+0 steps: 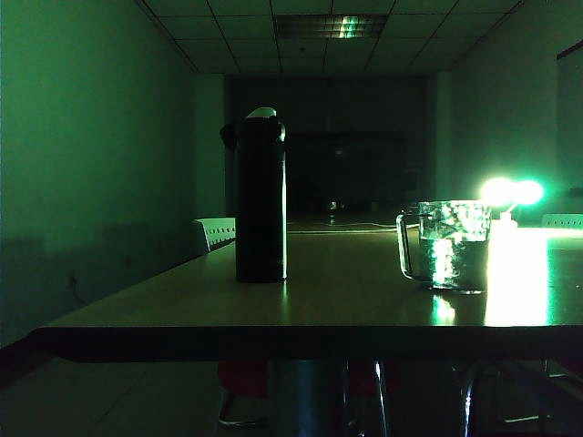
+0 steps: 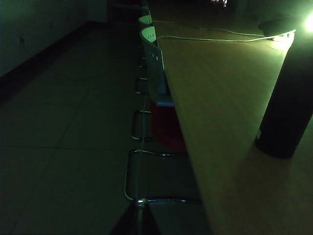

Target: Pick up the black thermos cup, pour some water from it into the cup, and then put the thermos cup back on the table.

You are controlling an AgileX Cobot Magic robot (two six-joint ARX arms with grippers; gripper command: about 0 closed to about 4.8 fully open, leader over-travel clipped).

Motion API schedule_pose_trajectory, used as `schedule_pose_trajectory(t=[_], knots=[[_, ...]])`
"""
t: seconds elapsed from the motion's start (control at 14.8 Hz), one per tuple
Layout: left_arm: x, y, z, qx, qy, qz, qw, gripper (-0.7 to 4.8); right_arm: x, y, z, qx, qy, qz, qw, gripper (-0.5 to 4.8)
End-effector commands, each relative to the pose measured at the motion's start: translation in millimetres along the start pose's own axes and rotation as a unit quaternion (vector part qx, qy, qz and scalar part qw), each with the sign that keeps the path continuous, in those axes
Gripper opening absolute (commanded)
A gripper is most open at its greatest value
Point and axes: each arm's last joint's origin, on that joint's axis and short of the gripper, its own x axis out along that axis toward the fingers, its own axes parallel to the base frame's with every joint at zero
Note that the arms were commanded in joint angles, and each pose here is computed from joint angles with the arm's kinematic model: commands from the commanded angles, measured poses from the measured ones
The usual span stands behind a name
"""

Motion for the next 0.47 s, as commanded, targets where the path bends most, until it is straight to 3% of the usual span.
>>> schedule_pose_trajectory(t=[0.07,0.47], knots=[[0.1,-0.3,1.1,0.001,-0.006,-0.003,1.0,-0.06,-0.1,0.3,2.0,0.002,-0.01,0.002,1.0,-0.04],[0.1,-0.3,1.0,0.001,-0.006,-0.003,1.0,-0.06,-0.1,0.3,2.2,0.002,-0.011,0.003,1.0,-0.04]])
